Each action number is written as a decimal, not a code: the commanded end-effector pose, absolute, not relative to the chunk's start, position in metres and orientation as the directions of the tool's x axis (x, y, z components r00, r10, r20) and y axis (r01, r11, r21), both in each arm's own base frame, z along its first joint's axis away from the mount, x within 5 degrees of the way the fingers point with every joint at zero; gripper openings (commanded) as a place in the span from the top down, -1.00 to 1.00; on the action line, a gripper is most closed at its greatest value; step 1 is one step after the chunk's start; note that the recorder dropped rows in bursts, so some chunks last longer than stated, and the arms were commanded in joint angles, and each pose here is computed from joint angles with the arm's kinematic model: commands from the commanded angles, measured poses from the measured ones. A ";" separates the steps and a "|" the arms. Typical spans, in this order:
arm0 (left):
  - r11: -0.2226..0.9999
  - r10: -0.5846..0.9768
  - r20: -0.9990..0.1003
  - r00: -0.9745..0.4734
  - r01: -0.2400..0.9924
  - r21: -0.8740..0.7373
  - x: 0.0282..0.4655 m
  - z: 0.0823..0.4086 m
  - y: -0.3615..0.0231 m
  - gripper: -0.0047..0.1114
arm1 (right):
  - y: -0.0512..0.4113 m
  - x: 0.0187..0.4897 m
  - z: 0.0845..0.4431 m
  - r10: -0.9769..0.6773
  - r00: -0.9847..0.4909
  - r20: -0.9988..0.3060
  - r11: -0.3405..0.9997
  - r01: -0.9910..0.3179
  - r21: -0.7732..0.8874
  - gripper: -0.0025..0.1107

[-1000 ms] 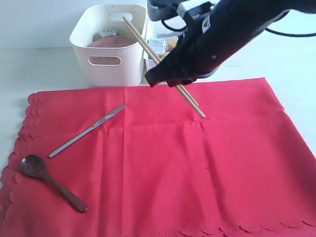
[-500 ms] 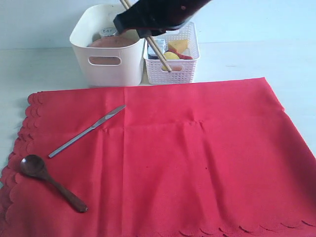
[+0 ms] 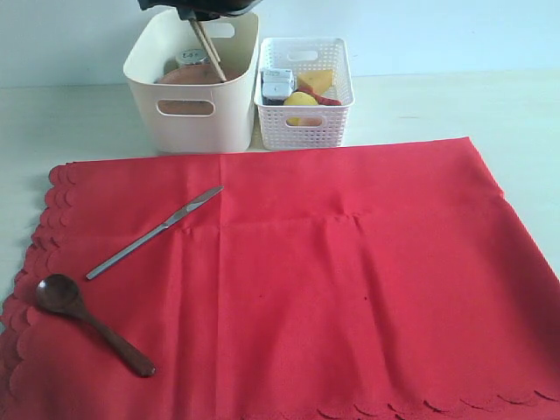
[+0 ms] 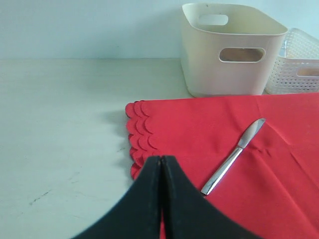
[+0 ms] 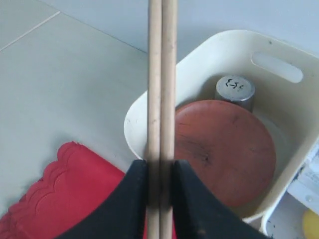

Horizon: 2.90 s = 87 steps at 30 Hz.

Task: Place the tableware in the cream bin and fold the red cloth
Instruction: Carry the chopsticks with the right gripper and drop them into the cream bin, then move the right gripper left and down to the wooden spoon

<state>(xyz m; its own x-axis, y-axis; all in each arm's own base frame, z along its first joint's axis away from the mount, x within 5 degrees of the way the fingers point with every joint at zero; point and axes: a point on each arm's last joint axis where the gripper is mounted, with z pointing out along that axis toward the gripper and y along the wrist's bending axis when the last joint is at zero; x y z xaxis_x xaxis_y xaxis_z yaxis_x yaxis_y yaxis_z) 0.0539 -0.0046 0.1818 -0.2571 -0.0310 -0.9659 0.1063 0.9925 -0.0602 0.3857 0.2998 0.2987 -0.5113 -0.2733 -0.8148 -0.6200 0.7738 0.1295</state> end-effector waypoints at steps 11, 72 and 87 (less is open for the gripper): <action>0.992 -0.033 -0.970 -0.240 0.114 -0.062 0.054 0.184 -0.005 0.90 | 0.326 0.431 0.273 -0.075 -0.346 -0.935 0.798 -0.583 0.152 0.96; 0.992 -0.033 -0.970 -0.240 0.114 -0.062 0.054 0.184 -0.005 0.90 | 0.331 0.383 0.252 -0.337 -0.713 -0.615 0.739 -0.605 0.297 -0.01; 0.992 -0.033 -0.970 -0.240 0.114 -0.062 0.054 0.184 -0.005 0.90 | 0.359 0.316 0.238 -0.708 -0.602 -0.370 0.512 -0.798 0.318 0.03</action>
<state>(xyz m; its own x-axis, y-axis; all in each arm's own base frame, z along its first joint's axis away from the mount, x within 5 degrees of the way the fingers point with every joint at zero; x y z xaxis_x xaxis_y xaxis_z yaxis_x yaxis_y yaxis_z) 0.0539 -0.0046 0.1818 -0.2571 -0.0310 -0.9659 0.1063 0.9925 -0.0602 0.3264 0.3519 0.2335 -0.6505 -0.6654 -0.3662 -0.7590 0.5510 0.3469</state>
